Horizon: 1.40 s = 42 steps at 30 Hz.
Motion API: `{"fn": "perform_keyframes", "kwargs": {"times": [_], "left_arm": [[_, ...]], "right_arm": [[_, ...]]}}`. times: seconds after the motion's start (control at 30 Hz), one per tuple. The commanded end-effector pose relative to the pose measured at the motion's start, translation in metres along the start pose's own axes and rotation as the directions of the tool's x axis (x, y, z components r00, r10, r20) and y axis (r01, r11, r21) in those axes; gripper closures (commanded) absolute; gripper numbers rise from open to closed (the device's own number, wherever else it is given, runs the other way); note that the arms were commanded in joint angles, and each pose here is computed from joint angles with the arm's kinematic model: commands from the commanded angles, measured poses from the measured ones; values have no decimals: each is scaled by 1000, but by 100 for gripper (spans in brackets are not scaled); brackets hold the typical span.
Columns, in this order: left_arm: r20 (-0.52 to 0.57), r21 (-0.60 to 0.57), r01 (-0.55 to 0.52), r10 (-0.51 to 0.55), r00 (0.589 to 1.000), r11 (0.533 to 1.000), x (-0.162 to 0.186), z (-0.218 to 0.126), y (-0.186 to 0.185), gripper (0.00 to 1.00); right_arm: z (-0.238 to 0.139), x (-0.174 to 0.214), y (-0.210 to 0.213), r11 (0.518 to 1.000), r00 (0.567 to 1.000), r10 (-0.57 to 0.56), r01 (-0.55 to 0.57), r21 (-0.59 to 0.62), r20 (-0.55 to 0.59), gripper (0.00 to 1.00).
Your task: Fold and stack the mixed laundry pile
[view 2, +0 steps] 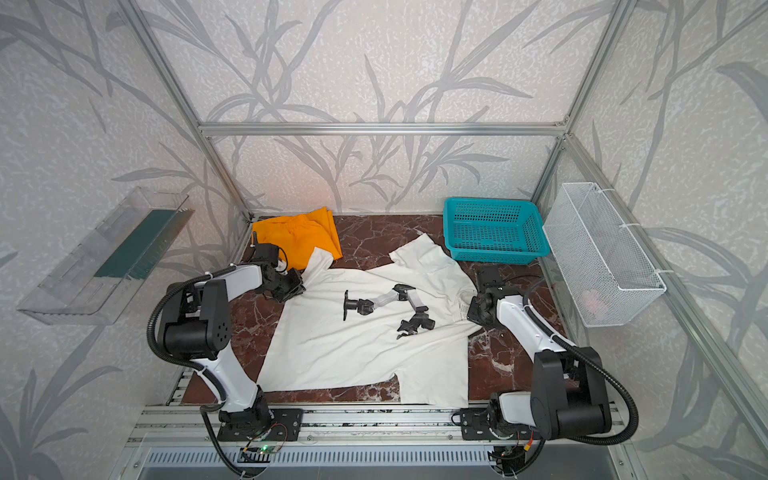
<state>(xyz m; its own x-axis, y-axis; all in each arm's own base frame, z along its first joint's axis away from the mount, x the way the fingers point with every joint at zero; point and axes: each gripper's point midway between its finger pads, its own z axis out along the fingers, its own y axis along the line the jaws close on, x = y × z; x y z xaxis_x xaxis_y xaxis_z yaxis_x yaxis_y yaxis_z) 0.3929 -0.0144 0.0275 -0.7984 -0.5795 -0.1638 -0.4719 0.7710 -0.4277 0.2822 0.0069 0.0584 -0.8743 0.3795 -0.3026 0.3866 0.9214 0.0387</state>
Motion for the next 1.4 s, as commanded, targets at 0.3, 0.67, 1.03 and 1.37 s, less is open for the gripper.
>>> {"fn": "perform_keyframes", "kwargs": {"times": [0.3,0.67,1.03,1.37], "left_arm": [[90,-160,-70,85,992,985,14,-84,-4,61],[-212,-125,-350,320,923,928,134,-44,-35,69],[-269,-160,-324,274,923,933,149,-2,-16,84],[-204,-180,-234,196,959,955,88,36,-17,93]], "right_arm": [[-37,-8,11,987,989,-150,148,-61,-14,43],[-55,78,53,928,935,-318,274,-251,-157,52],[3,98,76,933,916,-299,221,-286,-268,63],[28,78,84,946,927,-272,209,-246,-257,63]]}}
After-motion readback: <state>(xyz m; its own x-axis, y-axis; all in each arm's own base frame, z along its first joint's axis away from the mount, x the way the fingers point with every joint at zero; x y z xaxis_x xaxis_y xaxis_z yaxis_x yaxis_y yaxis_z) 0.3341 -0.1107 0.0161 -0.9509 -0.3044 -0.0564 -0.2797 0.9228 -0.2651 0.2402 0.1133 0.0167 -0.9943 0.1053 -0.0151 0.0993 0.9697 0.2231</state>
